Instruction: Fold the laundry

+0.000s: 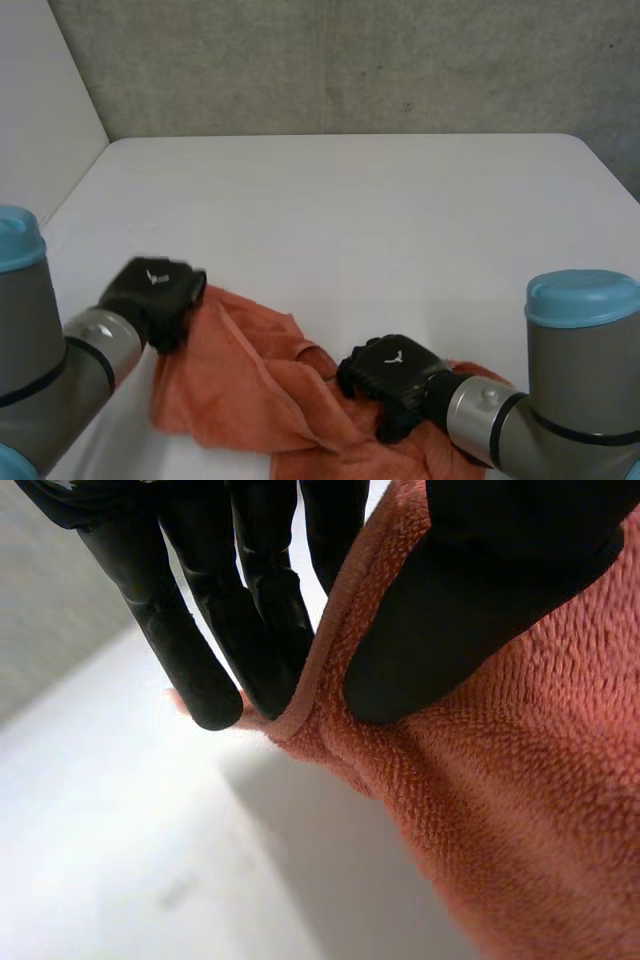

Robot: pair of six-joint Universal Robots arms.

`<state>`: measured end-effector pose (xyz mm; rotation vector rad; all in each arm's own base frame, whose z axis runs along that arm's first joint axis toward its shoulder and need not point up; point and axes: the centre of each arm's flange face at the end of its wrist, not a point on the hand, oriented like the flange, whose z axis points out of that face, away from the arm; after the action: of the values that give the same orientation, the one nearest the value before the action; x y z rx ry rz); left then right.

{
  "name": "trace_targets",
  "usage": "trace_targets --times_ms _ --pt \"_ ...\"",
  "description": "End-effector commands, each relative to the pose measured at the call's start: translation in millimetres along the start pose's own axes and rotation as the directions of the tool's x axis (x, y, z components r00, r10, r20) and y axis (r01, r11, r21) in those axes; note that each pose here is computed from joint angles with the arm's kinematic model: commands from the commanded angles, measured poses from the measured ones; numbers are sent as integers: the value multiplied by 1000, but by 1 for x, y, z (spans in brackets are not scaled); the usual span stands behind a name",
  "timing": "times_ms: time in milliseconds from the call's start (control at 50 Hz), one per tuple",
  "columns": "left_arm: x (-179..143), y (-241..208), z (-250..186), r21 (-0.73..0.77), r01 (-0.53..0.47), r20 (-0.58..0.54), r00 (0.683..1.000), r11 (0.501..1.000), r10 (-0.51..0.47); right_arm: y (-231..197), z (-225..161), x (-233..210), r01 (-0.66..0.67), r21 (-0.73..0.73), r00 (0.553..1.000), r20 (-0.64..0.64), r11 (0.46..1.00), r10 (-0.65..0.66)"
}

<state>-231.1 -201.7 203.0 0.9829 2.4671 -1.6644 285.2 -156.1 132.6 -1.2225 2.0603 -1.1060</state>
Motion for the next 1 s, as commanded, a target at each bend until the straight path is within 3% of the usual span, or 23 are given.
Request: trace_targets --times_ms 20,100,140,200,220,240,260,280,300,320,340,400,460,480,500,520,560,580,620,660,720,880,1000 --pt "-11 -36 2 152 0 53 999 988 -9 -26 12 13 -60 103 997 -33 993 64" --pt "-18 -64 6 248 0 82 996 969 -21 -78 14 47 1 274 976 -210 962 59" --pt "-28 -101 14 391 6 120 991 920 -58 -103 11 64 48 343 956 -289 938 56" --pt "-36 -123 17 472 16 142 985 881 -94 -153 -7 99 149 470 895 -438 870 84" --pt "-45 -145 15 554 28 156 978 832 -137 -179 -21 113 209 533 861 -498 820 104" --pt "-54 -165 12 631 35 168 969 775 -181 -179 -21 113 209 533 861 -498 820 105" --pt "-54 -165 12 632 35 169 969 774 -182 -202 -36 120 269 589 833 -539 762 122" --pt "-65 -182 7 700 39 182 956 714 -231 -222 -50 122 318 638 818 -559 701 138" --pt "-72 -193 3 752 41 186 944 658 -271 -222 -50 122 319 638 818 -559 701 138" --pt "-72 -194 3 752 41 186 944 658 -272 -237 -63 120 360 676 814 -564 643 138" --pt "-74 -198 0 784 39 188 936 619 -298 -237 -63 120 360 677 814 -564 642 138" --pt "-75 -195 -7 805 38 195 926 592 -324 -246 -74 113 389 696 818 -563 603 121" --pt "-62 -164 -2 743 59 191 936 666 -297 -230 -65 104 352 673 845 -527 651 87" --pt "-62 -164 -2 743 60 191 936 667 -297 -216 -57 99 320 643 865 -498 696 63" --pt "-52 -142 4 694 73 185 944 717 -275 -215 -57 99 319 642 865 -498 697 63" --pt "-52 -142 4 693 73 185 944 717 -275 -200 -49 94 279 608 884 -466 743 48" --pt "-32 -90 13 567 102 169 957 817 -237 -185 -42 90 247 568 896 -442 785 38" --pt "-32 -90 13 567 102 169 957 818 -237 -169 -35 87 213 522 905 -423 826 34" --pt "-12 -37 18 417 122 147 969 901 -200 -151 -29 85 178 466 912 -410 867 33" --pt "-3 -14 17 343 128 133 974 931 -183 -118 -13 83 131 335 919 -394 933 13" --pt "17 29 16 180 129 86 985 975 -146 -104 -6 82 122 278 922 -387 953 -6" --pt "45 46 -14 -61 105 -32 994 993 -107 -103 -6 85 171 238 911 -407 956 -61" --pt "27 -10 -32 55 201 -25 979 978 -200 -108 -11 83 175 252 914 -401 952 -62"
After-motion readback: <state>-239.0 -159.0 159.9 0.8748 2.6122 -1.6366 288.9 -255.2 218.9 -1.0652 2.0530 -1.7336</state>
